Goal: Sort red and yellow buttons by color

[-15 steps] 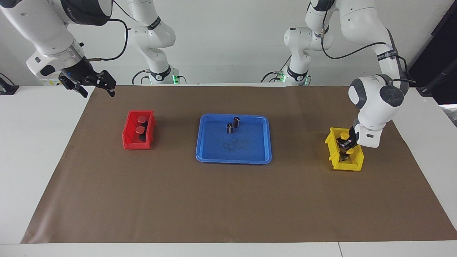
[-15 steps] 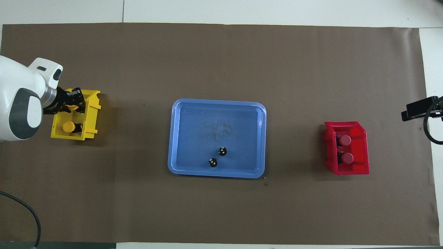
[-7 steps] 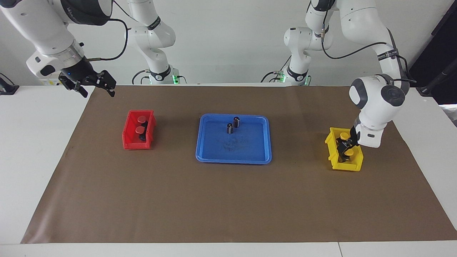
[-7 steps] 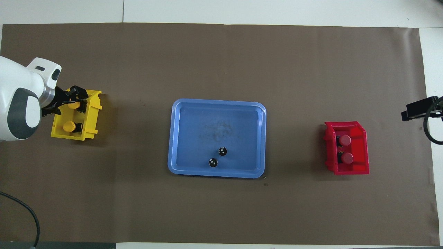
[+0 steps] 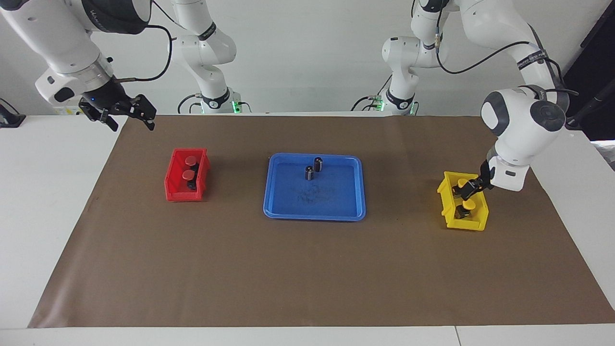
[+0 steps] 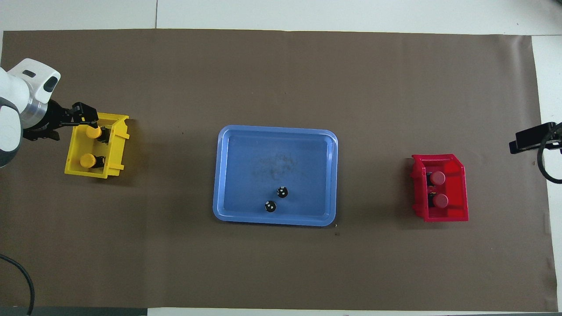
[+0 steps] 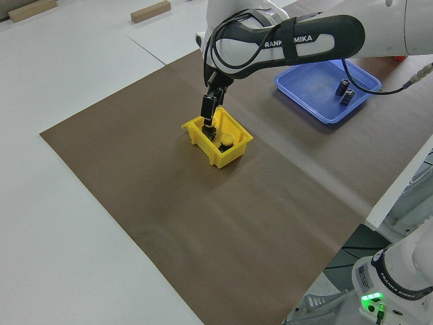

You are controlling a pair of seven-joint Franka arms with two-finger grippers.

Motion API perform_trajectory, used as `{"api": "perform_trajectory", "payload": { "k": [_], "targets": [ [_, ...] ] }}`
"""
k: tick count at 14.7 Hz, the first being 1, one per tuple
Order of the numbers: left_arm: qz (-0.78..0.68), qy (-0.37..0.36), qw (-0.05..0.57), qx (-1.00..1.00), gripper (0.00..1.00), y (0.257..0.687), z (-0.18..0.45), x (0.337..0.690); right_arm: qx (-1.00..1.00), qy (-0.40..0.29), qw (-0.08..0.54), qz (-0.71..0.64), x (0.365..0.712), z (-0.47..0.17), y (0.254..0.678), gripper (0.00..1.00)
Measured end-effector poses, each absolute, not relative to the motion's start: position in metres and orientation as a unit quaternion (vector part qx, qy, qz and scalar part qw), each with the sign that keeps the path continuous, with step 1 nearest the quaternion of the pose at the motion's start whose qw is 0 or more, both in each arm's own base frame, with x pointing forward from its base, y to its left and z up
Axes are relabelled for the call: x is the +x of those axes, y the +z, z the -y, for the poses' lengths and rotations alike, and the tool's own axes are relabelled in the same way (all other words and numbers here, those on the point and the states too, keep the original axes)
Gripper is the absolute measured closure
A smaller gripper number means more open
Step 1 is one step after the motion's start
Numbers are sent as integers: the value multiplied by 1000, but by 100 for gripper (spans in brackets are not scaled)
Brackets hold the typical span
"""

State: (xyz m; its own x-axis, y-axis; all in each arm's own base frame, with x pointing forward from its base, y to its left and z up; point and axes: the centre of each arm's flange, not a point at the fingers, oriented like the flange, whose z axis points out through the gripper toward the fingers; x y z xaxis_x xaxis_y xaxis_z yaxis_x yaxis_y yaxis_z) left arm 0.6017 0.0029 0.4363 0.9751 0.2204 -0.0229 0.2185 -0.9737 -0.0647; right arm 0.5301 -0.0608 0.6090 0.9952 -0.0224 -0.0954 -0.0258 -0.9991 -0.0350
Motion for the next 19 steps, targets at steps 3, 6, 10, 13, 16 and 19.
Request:
{"api": "perform_trajectory", "payload": {
  "k": [3,6,10,13,16,19],
  "targets": [
    [62,-3,22,-998,0,480,-7,593,-999,48,18,-12,530,61,609,0],
    [50,-15,9,-999,0,535,-13,567,-999,48,18,-12,530,61,609,0],
    [32,-21,-4,-999,0,590,-3,534,-999,48,18,-12,530,61,609,0],
    [-7,-25,-2,-1000,0,617,40,527,-999,48,18,-12,530,61,609,0],
    [-19,-29,-3,-999,0,622,73,524,-999,48,18,-12,530,61,609,0],
    [-5,-27,-5,-1000,0,622,63,526,-999,48,18,-12,530,61,609,0]
  ]
}}
